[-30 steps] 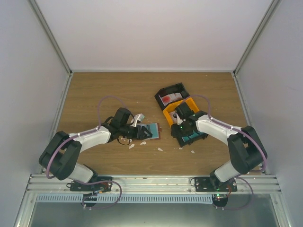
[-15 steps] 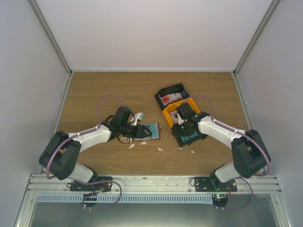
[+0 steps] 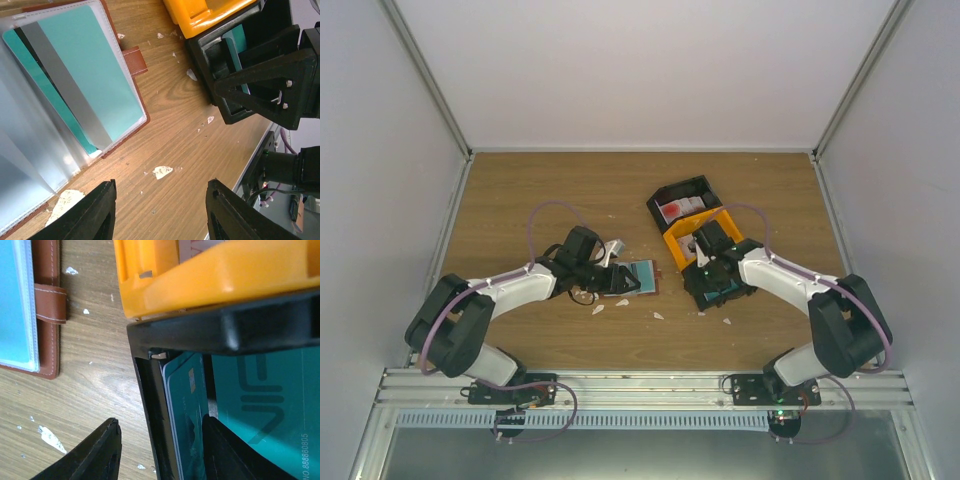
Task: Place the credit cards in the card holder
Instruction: Pick up the credit card from the storage box.
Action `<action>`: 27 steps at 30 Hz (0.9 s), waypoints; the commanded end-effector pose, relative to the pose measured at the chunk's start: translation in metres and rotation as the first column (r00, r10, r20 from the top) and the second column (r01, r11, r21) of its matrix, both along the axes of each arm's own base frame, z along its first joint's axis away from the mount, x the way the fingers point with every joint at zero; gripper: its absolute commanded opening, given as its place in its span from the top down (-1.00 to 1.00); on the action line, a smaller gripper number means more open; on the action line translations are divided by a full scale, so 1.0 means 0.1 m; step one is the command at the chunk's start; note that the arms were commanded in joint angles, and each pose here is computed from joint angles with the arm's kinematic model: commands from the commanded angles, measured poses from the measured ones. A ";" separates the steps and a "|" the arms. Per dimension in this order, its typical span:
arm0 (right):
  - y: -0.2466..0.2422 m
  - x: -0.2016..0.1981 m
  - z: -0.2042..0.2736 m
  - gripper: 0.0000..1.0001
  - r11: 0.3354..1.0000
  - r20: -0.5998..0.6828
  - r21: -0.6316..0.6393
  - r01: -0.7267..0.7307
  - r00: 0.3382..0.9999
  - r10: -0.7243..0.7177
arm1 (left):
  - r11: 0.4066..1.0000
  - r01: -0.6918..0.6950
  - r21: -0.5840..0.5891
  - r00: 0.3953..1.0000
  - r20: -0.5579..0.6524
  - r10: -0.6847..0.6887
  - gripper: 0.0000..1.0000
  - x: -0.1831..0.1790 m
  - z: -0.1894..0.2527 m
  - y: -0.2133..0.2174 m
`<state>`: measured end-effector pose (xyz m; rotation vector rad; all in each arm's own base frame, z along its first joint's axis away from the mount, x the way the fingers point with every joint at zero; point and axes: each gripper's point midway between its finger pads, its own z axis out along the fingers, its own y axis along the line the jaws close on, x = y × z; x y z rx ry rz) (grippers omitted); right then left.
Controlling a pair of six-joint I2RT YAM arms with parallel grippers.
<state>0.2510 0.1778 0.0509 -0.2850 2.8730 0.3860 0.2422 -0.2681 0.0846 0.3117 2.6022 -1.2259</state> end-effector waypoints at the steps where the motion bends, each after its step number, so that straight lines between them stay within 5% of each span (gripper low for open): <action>1: -0.01 -0.05 -0.07 0.12 1.000 -0.015 -0.003 -0.024 1.000 0.024 | 1.000 0.003 -0.007 1.000 0.018 -0.003 -0.03 0.04 0.03 -0.05; 21: 0.05 -0.07 0.13 0.13 0.998 0.012 0.069 0.007 1.000 -0.008 | 1.000 0.008 -0.003 1.000 0.008 -0.008 -0.02 0.02 0.00 -0.06; 27: 0.01 -0.05 0.13 0.45 0.998 0.026 0.050 0.027 0.999 -0.028 | 1.000 0.007 -0.003 1.000 0.006 -0.007 -0.02 0.01 0.00 -0.06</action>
